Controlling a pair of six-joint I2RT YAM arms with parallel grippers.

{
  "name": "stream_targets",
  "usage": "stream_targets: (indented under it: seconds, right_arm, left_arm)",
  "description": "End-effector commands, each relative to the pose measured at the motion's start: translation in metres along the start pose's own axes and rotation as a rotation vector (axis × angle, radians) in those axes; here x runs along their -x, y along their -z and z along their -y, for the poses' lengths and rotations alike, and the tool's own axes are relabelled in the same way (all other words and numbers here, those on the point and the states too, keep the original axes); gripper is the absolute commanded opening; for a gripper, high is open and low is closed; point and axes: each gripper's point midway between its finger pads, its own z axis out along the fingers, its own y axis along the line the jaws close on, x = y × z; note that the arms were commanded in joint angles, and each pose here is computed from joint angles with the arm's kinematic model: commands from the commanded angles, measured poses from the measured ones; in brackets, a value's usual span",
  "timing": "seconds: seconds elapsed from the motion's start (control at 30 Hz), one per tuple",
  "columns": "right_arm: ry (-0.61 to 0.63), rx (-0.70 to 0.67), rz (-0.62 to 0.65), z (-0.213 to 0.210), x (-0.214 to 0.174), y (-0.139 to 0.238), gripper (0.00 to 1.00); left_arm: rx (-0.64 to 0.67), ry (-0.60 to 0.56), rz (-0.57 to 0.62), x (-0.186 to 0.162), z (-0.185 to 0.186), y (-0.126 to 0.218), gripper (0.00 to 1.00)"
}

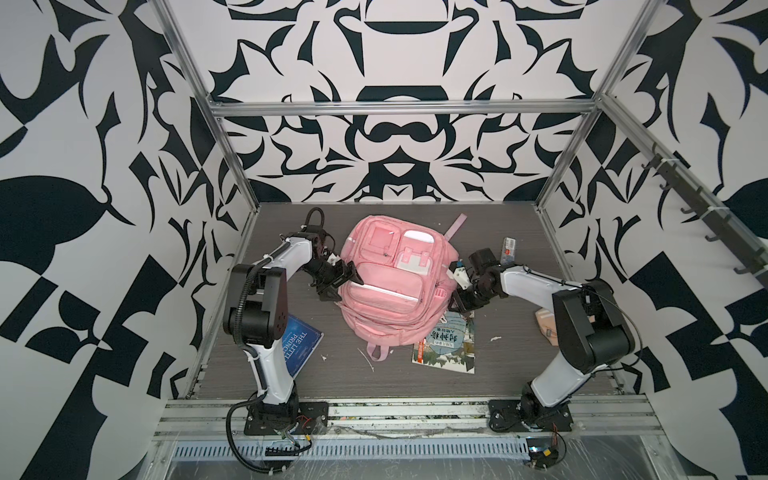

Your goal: Pack the student bag

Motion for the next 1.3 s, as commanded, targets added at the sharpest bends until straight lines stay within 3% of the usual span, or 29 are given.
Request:
stream_targets:
  seconds: [0.0,0.2,0.37,0.6,0.77,0.97,1.27]
  right_arm:
    - [0.043,0.003,0.049,-0.003,0.017,0.004,0.40]
    - [0.067,0.002,0.019,-0.003,0.023,-0.005,0.34]
    - [0.107,-0.010,0.008,-0.004,0.034,-0.009,0.28]
    - [0.168,-0.038,-0.008,-0.012,0.037,-0.010,0.14]
    - [0.192,-0.151,0.058,-0.004,0.036,0.011,0.01]
    - [0.265,-0.182,0.162,-0.024,0.035,0.047,0.00]
    - [0.334,-0.217,0.044,-0.016,0.037,0.027,0.00]
  left_arm:
    - [-0.012,0.007,-0.026,-0.001,-0.002,0.006,0.96]
    - [-0.020,0.013,-0.044,0.001,-0.006,0.005,0.96]
    - [-0.080,0.091,-0.050,0.009,-0.011,0.003,0.97]
    - [-0.044,0.123,-0.052,0.008,-0.023,0.008,0.99]
    - [-0.001,0.156,-0.047,-0.004,-0.035,0.005,0.99]
    - [-0.008,0.173,0.015,0.002,-0.037,0.003,0.99]
    - [-0.068,0.140,0.027,0.021,-0.037,-0.011,0.99]
